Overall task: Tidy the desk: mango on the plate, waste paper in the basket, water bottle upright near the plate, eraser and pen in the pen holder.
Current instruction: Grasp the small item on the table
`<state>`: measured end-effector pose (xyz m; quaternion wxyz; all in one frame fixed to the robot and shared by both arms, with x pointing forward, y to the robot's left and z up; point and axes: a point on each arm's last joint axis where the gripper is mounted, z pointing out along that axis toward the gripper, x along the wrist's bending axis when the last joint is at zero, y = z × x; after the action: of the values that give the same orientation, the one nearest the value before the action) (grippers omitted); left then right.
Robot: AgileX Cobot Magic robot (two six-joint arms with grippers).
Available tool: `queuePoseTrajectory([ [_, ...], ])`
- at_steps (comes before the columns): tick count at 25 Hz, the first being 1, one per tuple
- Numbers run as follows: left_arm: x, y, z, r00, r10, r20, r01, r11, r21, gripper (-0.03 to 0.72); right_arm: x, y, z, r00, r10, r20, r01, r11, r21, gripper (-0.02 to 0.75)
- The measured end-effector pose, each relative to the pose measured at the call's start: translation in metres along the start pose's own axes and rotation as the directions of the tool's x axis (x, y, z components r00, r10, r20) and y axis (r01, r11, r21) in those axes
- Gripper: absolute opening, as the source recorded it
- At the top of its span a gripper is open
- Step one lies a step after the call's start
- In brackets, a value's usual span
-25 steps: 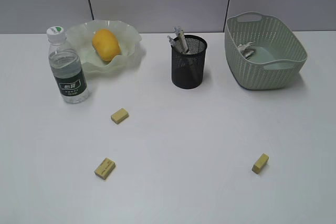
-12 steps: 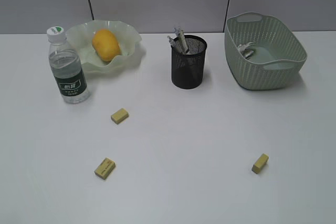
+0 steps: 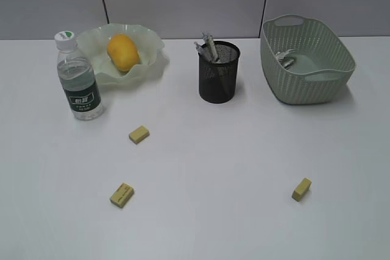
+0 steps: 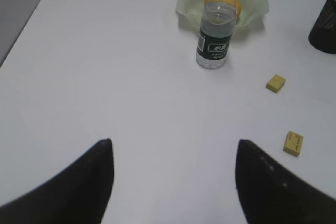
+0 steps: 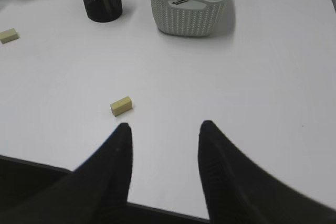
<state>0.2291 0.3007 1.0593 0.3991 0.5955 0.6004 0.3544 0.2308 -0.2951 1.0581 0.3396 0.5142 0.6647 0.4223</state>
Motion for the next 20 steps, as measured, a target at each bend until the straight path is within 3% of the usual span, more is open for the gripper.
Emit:
queuePoseTrajectory([
  [20,0.0,0.0,0.0,1.0,0.0,0.0,0.0,1.0,0.0,0.547,0.0001,-0.002,0.002,1.0,0.007,0.016,-0.007,1.0,0.012,0.305],
])
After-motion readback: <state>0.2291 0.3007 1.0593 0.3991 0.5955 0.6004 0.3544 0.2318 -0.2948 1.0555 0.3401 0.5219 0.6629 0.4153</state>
